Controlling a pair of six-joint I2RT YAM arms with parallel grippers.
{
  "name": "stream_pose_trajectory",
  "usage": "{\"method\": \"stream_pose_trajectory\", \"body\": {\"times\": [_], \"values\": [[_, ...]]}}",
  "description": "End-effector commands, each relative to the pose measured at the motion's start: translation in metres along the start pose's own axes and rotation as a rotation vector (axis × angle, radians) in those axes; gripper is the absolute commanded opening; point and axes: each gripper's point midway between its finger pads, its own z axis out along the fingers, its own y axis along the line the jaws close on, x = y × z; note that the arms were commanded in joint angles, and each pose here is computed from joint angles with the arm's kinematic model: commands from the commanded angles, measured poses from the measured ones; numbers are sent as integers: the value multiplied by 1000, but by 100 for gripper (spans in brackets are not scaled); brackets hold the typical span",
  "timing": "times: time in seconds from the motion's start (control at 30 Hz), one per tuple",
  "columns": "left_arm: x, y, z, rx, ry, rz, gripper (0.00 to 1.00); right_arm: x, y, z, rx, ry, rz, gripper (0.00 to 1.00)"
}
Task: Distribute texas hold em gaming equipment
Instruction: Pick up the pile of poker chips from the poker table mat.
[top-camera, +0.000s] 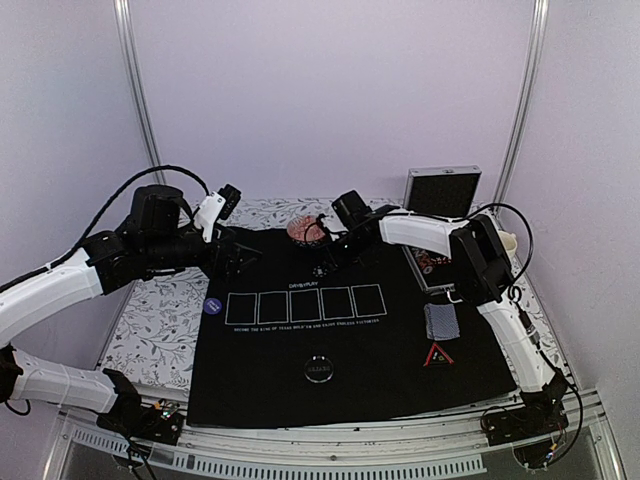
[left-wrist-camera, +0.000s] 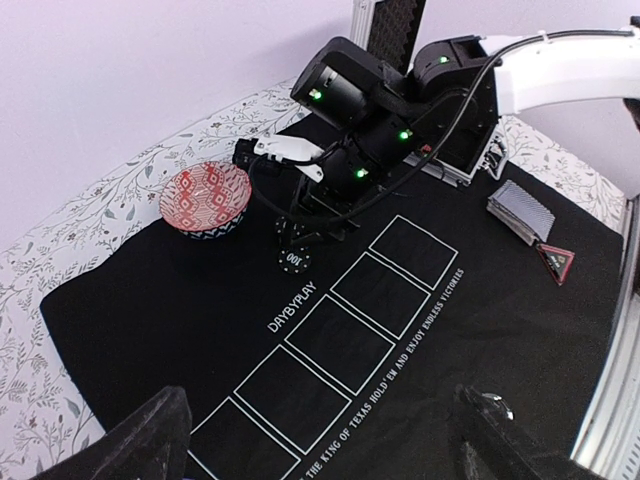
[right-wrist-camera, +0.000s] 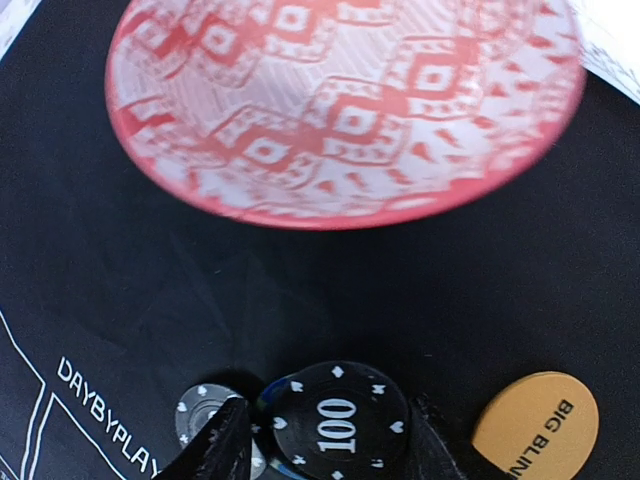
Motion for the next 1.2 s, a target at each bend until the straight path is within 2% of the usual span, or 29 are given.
{"method": "stream_pose_trajectory", "body": {"times": [0.0,0.13,0.43,0.7,1.0,1.1,1.17], "values": [[4,5,2,-10,2,4,90,6,19,8,-1,17,-118,50],[4,5,3,-9,2,3,91,6,30,5,13,18,-188,47],[4,5,2,-9,1,4,91,5,23,-1,69,25,-219,47],[5,5,3,-6,3,4,91,10,28,-7,38,47,-266,54],[5,4,4,-3,5,3,91,28,38,7,34,88,-332,62],[5,4,4,-2,5,3,91,31,37,9,39,95,-350,61],[5,4,4,-2,5,3,91,31,35,10,49,97,-354,57]]}}
